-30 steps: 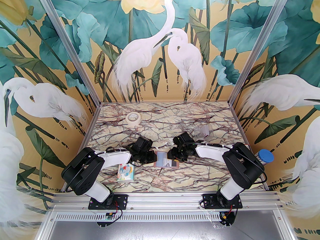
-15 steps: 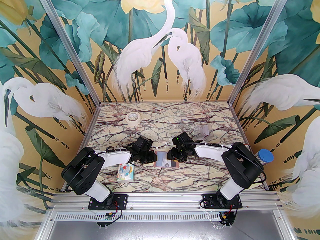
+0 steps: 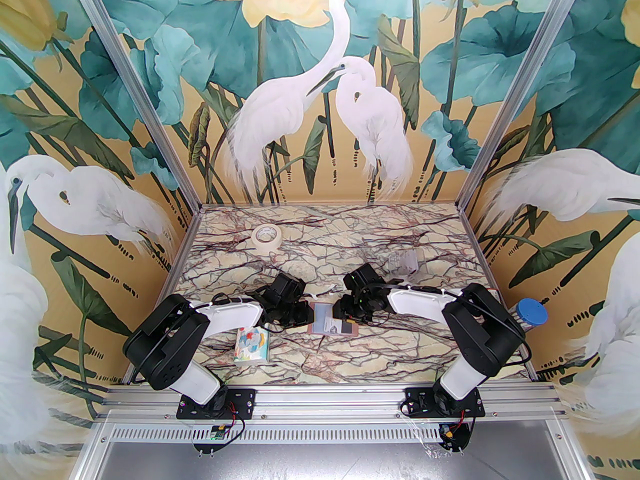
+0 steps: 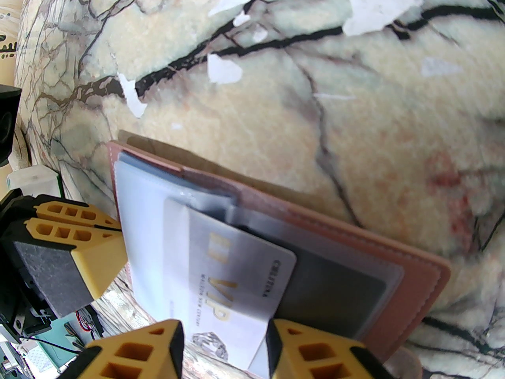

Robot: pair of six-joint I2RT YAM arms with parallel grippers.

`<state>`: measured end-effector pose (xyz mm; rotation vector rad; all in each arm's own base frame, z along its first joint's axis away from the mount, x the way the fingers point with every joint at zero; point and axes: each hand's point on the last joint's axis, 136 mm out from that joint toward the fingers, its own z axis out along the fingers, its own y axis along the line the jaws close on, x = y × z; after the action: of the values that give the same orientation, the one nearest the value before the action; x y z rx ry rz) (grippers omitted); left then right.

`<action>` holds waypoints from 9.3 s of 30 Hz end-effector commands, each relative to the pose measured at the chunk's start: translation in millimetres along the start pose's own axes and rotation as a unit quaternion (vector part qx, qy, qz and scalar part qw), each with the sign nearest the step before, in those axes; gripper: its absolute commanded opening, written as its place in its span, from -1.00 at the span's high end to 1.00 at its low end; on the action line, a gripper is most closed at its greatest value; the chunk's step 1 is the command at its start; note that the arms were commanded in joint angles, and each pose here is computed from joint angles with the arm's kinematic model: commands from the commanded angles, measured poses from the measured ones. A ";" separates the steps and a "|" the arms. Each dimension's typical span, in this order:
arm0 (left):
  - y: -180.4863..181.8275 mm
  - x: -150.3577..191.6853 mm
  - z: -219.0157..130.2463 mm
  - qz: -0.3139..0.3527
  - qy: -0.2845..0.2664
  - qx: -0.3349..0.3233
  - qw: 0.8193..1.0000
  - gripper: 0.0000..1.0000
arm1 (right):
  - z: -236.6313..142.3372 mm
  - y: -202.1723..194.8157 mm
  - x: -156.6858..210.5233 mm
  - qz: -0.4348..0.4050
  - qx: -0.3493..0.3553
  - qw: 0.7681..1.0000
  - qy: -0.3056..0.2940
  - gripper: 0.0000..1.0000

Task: Put the credit cards into the card holder

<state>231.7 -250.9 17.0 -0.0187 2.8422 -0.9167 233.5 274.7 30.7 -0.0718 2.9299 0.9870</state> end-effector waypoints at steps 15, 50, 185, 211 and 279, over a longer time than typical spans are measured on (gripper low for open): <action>18.5 14.0 13.0 -0.003 0.025 -0.032 0.999 0.76 | 8.3 2.6 -3.5 -0.012 0.023 1.000 0.007 0.16; 18.2 14.5 11.7 0.001 0.027 -0.037 0.999 0.77 | -4.3 30.0 -9.9 -0.064 -0.012 0.997 -0.051 0.13; 22.0 15.1 11.0 -0.002 0.021 -0.045 0.999 0.77 | 20.1 8.7 1.1 -0.023 0.059 0.998 -0.008 0.73; 15.7 4.9 -13.1 0.000 -0.021 -0.051 0.998 0.57 | 22.8 3.1 2.2 -0.016 0.073 0.997 -0.001 0.83; -80.3 -4.2 -9.8 0.026 -0.014 0.164 0.986 0.31 | -34.9 2.5 -16.0 -0.001 0.018 0.990 -0.140 0.57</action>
<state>229.4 -299.3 61.9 0.0562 2.6426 -1.2963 236.9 266.7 51.3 -0.0374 2.7653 0.8637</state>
